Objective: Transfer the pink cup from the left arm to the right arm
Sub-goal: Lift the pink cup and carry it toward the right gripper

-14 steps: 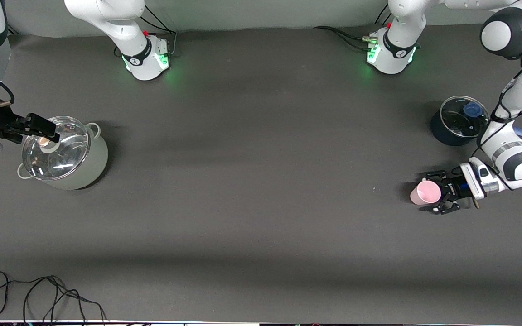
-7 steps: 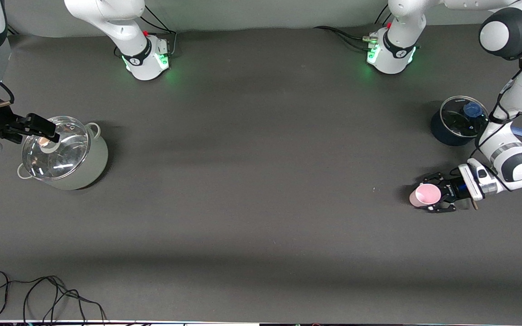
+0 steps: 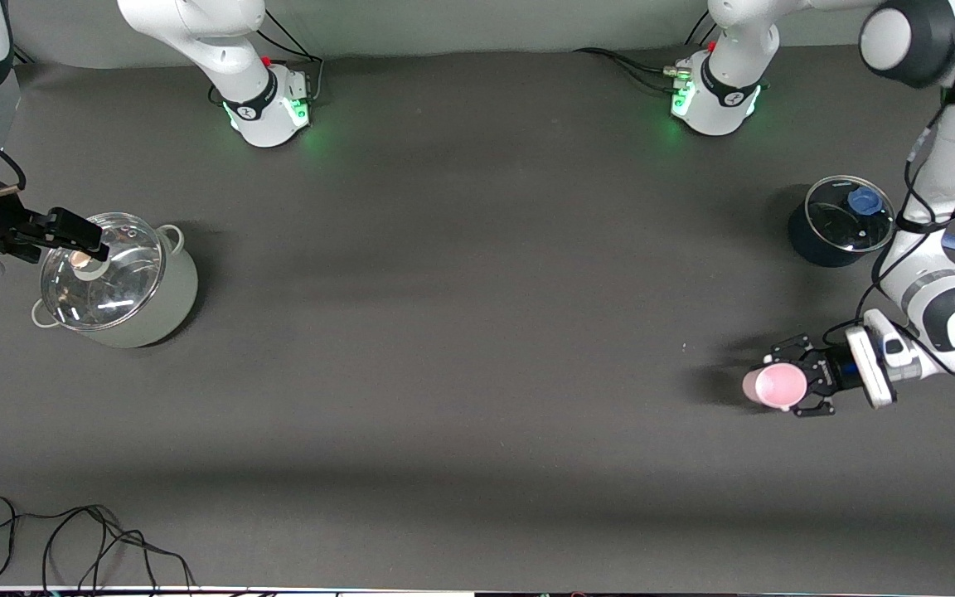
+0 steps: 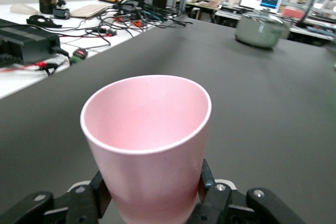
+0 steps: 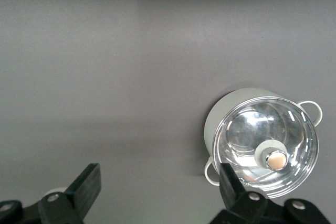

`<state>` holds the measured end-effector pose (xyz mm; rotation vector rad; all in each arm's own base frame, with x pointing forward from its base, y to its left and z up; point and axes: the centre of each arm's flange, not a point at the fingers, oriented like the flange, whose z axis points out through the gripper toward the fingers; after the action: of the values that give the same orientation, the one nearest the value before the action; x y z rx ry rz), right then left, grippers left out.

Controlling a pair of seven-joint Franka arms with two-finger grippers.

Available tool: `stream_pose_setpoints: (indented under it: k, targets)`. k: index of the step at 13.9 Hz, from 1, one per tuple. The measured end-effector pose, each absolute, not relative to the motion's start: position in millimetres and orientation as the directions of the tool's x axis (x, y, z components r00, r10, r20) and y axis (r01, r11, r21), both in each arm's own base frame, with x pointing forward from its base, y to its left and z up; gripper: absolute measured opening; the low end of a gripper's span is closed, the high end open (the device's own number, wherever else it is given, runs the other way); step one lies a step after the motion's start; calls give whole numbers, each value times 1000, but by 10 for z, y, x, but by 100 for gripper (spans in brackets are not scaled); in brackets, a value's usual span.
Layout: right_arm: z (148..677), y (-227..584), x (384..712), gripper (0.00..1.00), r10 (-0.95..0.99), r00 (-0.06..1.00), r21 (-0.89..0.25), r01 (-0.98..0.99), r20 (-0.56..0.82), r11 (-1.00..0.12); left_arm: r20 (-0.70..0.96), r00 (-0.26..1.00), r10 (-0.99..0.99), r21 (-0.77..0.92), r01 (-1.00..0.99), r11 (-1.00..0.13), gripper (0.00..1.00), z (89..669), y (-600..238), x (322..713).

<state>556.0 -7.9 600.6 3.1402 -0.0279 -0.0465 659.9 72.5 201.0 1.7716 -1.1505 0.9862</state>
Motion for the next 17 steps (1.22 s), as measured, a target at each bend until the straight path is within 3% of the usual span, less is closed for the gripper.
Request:
stream_pose_setpoints:
  k: [3, 7, 12, 17]
  targets:
    - [6004, -90, 5559, 100, -20, 999, 1, -20, -31, -1000, 850, 392, -352, 278, -901, -332, 67, 2750, -257, 6815]
    - [5988, -124, 5566, 100, -26, 999, 1, -26, -34, -1000, 841, 436, -319, 306, -871, -386, 67, 3217, -1464, 6722]
    - [6039, -150, 5571, 96, -175, 984, -8, -176, -24, -984, 833, 443, -331, 309, -869, -387, 67, 3709, -2587, 6240]
    - [6174, 228, 5551, 93, -542, 833, -128, -552, -109, -824, 861, 323, -393, 167, -909, -381, 67, 4326, -3672, 5440]
